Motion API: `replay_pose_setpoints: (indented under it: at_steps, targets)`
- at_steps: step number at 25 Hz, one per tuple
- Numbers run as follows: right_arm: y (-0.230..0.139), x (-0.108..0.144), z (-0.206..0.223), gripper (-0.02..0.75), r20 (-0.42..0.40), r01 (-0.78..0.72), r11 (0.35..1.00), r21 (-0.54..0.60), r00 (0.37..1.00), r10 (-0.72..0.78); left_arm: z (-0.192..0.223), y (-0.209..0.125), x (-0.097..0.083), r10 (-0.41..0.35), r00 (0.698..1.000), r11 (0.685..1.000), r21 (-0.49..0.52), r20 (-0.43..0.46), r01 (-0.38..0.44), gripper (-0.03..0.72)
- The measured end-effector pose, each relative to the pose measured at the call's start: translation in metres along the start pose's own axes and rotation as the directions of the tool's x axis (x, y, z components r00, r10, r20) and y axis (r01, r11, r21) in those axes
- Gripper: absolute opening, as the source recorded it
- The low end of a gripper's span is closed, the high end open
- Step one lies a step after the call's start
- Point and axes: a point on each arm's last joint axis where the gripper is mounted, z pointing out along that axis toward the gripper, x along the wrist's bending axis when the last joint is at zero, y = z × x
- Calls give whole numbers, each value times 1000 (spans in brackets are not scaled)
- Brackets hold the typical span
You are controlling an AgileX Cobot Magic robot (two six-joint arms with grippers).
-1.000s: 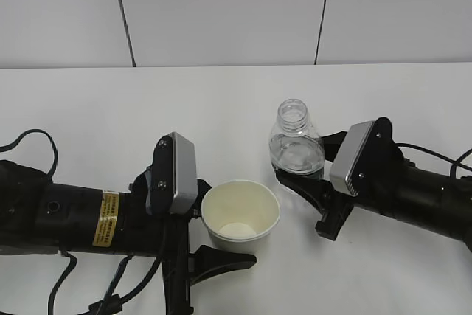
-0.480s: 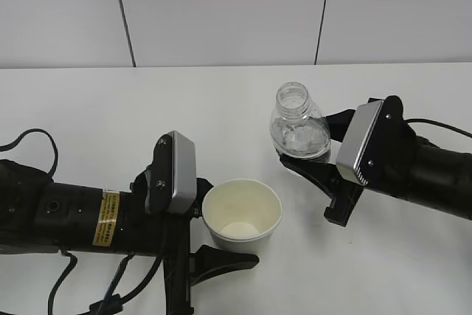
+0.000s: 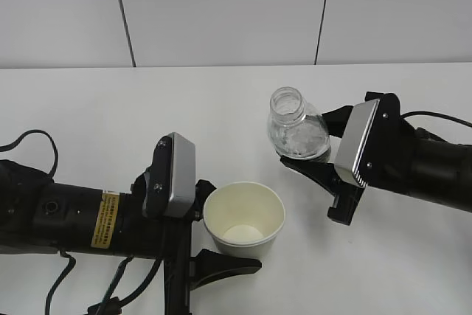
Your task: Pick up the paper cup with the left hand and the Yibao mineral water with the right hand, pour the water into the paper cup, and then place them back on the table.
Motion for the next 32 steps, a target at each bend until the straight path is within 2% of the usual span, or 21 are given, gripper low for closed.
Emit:
replay_pose_setpoints:
  at_steps: [16,24,32]
  targets:
    - [3,-8,6,414,-18,88,996,3,996,-88,7,4,-8,16,999,1000,-6,36,-16,433]
    - [8,-10,3,413,-14,159,987,-5,987,-159,7,5,-3,-27,999,999,-18,-23,27,433]
    - [7,-10,3,413,-22,258,966,8,966,-258,7,5,-3,-31,999,999,-20,-28,30,433]
